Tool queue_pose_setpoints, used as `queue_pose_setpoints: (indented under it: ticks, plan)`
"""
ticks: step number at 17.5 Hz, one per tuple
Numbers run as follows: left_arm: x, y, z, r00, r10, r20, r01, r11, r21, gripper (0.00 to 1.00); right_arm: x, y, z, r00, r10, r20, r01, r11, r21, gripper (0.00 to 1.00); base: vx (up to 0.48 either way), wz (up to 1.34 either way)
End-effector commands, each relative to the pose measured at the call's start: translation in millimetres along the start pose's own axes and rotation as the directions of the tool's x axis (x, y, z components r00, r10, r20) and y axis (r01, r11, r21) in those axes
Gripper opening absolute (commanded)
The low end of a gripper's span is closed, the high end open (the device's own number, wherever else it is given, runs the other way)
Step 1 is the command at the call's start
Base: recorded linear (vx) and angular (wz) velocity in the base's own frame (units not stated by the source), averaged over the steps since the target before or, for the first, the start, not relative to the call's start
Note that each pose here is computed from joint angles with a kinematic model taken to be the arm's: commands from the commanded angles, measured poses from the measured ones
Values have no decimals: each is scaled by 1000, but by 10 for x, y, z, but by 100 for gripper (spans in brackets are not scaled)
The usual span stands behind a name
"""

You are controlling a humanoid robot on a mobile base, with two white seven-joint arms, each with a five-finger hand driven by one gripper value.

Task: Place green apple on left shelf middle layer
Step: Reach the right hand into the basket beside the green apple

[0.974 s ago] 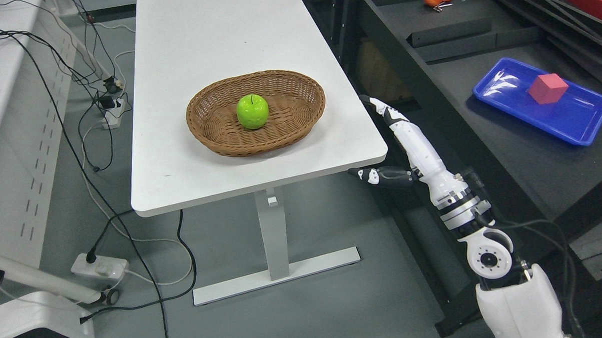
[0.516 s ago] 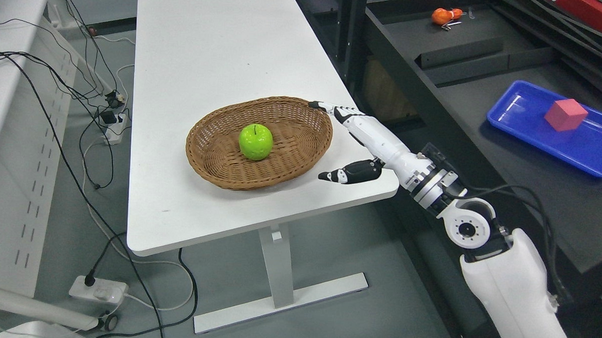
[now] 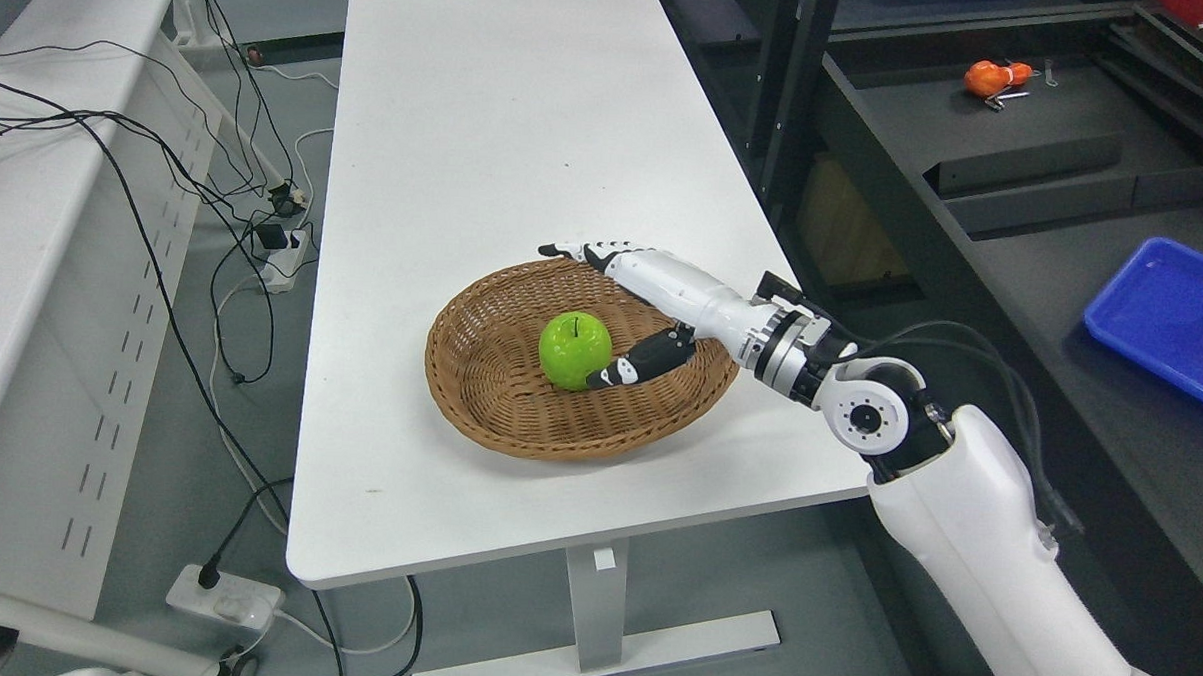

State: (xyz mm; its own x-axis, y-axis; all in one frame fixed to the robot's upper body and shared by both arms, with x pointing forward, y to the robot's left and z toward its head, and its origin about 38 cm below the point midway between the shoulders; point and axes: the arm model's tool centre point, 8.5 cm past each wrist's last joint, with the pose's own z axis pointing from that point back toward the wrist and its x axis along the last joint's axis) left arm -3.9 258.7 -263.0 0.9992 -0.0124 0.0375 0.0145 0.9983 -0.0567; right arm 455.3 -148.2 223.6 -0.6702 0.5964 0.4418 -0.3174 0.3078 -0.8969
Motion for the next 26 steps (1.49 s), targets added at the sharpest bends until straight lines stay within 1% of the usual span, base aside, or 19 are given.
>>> queue_pose_setpoints:
  ticks: [1, 3, 4, 6, 8, 11, 16, 19, 24, 26]
  plan:
    - [-5, 112, 16, 1000, -1, -2, 1, 1000, 18, 100, -204, 394, -117, 998, -9, -58, 18, 988, 152, 100, 173, 0]
    - [0, 112, 15, 1000, -1, -1, 1, 1000, 18, 100, -239, 454, -75, 998, 13, -68, 1, 980, 200, 100, 164, -3]
    - [-5, 112, 16, 1000, -1, -2, 1, 1000, 18, 100, -315, 506, 1, 994, 59, -90, -34, 968, 250, 100, 155, -7]
    - [0, 112, 15, 1000, -1, -1, 1, 1000, 18, 100, -387, 599, 93, 989, 105, -103, -68, 948, 310, 100, 116, -21]
    - [-5, 112, 16, 1000, -1, -2, 1, 1000, 18, 100, -452, 628, 180, 987, 117, -111, -73, 937, 341, 100, 97, -6]
    - [0, 112, 15, 1000, -1, -1, 1, 1000, 18, 100, -451, 669, 191, 987, 114, -110, -68, 934, 350, 100, 63, -14]
    - [0, 112, 15, 1000, -1, -1, 1, 1000, 18, 100, -372, 838, 239, 994, 98, -40, -76, 925, 371, 100, 53, -2]
    - [-5, 112, 16, 1000, -1, -2, 1, 1000, 18, 100, -304, 796, 257, 996, 81, 38, -89, 933, 349, 100, 42, -7]
    - [0, 112, 15, 1000, -1, -1, 1, 1000, 18, 100, -261, 774, 214, 995, 83, 57, -97, 937, 336, 100, 31, -6]
    - [-5, 112, 16, 1000, -1, -2, 1, 1000, 18, 100, -229, 763, 226, 991, 88, 98, -115, 941, 319, 100, 18, 0]
